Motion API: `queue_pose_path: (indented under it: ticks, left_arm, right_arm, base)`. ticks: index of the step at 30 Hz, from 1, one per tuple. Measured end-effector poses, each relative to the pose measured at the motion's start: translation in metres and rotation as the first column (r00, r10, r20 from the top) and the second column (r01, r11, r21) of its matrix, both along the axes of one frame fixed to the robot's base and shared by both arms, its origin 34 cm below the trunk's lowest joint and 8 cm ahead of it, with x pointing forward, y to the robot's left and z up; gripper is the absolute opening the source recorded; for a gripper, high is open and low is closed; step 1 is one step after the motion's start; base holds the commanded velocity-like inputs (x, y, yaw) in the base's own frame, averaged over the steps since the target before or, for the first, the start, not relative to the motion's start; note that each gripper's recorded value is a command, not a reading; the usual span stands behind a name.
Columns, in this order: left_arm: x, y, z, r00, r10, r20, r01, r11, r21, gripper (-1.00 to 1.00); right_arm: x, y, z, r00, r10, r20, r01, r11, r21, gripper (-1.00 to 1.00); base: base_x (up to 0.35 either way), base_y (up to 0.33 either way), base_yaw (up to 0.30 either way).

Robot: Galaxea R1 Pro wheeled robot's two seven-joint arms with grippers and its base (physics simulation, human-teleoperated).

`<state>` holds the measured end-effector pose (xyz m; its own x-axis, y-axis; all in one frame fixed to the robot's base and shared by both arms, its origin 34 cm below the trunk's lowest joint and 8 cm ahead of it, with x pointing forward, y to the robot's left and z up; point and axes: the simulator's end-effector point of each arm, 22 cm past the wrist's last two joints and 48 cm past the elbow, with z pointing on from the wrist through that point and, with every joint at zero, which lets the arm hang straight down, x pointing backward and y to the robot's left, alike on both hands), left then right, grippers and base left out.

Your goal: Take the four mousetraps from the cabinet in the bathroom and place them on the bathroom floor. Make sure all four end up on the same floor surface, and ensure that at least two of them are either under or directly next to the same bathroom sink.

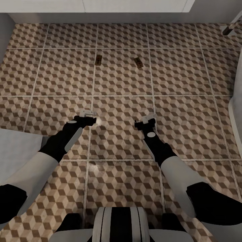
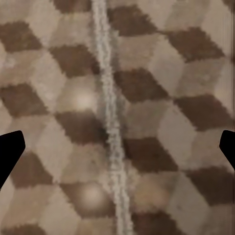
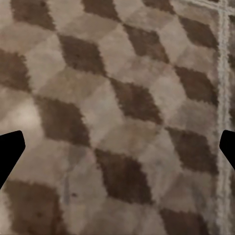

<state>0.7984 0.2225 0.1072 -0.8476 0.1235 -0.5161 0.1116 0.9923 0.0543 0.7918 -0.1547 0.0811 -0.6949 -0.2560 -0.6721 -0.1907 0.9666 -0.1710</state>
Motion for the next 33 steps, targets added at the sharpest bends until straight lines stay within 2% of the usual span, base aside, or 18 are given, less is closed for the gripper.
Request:
queue_pose_path:
  ticks: [6, 33]
  left_arm:
    - [0.002, -0.002, 0.003, 1.0, -0.001, 0.007, 0.001, 1.0, -0.003, 1.0]
    - [0.034, 0.004, 0.078, 0.996, 0.005, 0.093, -0.006, 1.0, 0.009, 1.0]
  right_arm:
    - [0.0, -0.001, 0.0, 1.0, 0.0, 0.0, 0.0, 1.0, -0.002, 1.0]
    - [0.041, -0.002, 0.083, 0.994, 0.004, 0.112, -0.003, 1.0, -0.005, 1.0]
  base:
    - [0.0, 0.0, 0.0]
    - [0.0, 0.0, 0.0]
